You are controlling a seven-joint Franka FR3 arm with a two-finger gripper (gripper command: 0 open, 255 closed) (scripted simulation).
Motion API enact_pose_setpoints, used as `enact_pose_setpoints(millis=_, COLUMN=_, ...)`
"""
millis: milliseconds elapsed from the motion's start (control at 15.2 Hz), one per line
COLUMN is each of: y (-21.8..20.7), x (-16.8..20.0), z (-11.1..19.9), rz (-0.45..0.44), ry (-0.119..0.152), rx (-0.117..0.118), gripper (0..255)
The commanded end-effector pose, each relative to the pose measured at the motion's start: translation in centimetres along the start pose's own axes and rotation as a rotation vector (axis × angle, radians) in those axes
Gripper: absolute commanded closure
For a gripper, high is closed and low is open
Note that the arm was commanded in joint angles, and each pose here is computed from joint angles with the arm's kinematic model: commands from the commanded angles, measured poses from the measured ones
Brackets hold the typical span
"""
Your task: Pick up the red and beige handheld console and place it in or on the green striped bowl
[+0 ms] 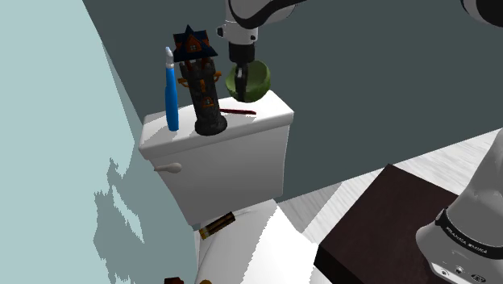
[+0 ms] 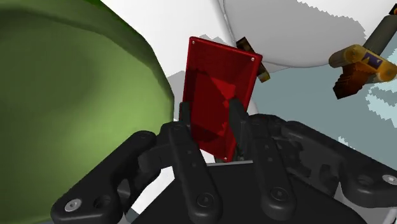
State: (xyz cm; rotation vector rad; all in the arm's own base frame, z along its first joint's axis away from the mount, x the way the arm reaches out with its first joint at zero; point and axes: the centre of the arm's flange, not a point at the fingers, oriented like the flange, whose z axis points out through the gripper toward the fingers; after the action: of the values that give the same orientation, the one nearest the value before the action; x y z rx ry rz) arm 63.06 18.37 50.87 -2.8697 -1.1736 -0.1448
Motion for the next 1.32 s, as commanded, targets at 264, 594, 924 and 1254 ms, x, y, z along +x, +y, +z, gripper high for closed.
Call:
enact_pose_setpoints(millis=264, y=1.5, x=-1.3, z=2.6, rz=0.017, ry=-0.052, rx=0.009, gripper=255)
enact_pose_setpoints(millis=594, y=-2.4, x=-0.8, z=2.1, rz=0.027, ry=-0.076, rx=-0.153, gripper=0)
enact_pose_setpoints(millis=924, y=-18.9, x=1.1, z=9.5, rz=0.09, ry=-0.209, rx=-0.962, gripper=0)
enact_pose_setpoints(millis=1254, y=-17.6, x=0.6, z=11.2, rz=0.092, ry=-0.213, rx=-0.991, gripper=0)
